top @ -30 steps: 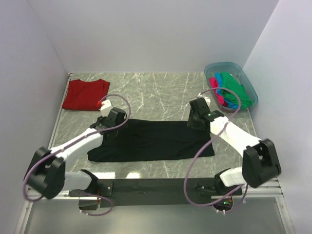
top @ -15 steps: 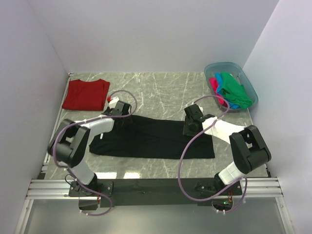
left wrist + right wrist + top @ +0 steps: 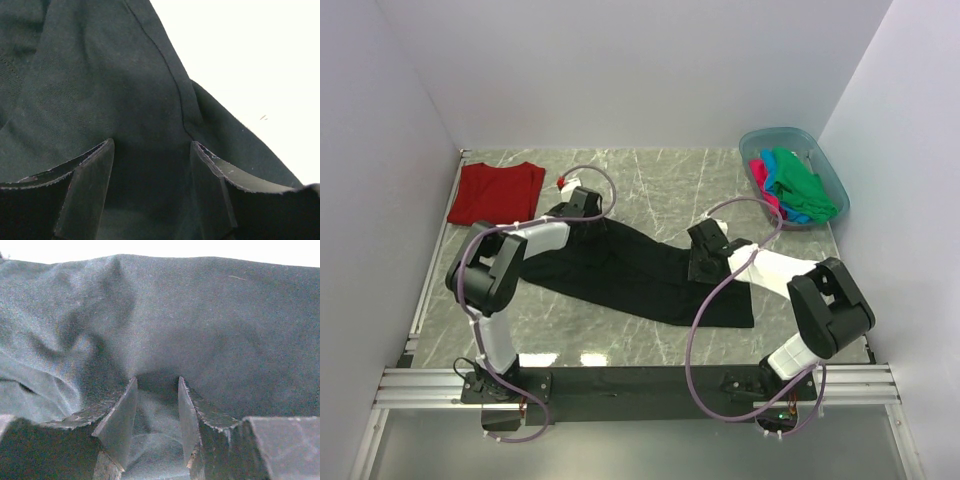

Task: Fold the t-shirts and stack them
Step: Fold the tshirt

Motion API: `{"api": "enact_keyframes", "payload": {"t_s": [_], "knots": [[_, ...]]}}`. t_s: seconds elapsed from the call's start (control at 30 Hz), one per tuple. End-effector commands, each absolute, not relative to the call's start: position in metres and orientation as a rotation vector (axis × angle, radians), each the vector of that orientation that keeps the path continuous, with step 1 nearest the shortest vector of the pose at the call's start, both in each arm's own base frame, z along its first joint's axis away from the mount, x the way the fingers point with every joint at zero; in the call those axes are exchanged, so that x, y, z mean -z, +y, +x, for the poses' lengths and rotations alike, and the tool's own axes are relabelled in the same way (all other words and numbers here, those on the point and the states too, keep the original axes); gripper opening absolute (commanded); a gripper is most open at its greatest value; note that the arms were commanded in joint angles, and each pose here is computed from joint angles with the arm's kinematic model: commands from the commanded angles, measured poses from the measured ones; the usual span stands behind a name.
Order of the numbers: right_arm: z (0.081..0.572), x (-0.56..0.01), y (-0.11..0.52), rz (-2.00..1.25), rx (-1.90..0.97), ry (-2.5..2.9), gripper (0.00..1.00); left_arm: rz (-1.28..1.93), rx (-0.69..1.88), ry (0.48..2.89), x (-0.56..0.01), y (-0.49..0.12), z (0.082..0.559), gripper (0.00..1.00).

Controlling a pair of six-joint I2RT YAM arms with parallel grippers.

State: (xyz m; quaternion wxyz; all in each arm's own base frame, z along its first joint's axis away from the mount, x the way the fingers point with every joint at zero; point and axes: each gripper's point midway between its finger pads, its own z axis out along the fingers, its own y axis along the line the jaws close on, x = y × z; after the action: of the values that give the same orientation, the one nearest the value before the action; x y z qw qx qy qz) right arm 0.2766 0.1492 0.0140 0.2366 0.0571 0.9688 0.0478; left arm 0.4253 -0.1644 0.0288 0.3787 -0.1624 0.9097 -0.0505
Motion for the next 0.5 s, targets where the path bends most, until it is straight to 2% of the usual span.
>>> {"api": "enact_keyframes", "payload": {"t_s": [0.0,0.47], "knots": [[0.239,0.012,0.146,0.165,-0.087,2.785,0.45,-0.355,0.169,2.470,0.005,-0.183,0.408,0.68],[0.189,-0.017,0.173,0.101,-0.178,2.759,0.46,-0.194,0.220,2.416,-0.013,-0.245,0.466,0.67]]}}
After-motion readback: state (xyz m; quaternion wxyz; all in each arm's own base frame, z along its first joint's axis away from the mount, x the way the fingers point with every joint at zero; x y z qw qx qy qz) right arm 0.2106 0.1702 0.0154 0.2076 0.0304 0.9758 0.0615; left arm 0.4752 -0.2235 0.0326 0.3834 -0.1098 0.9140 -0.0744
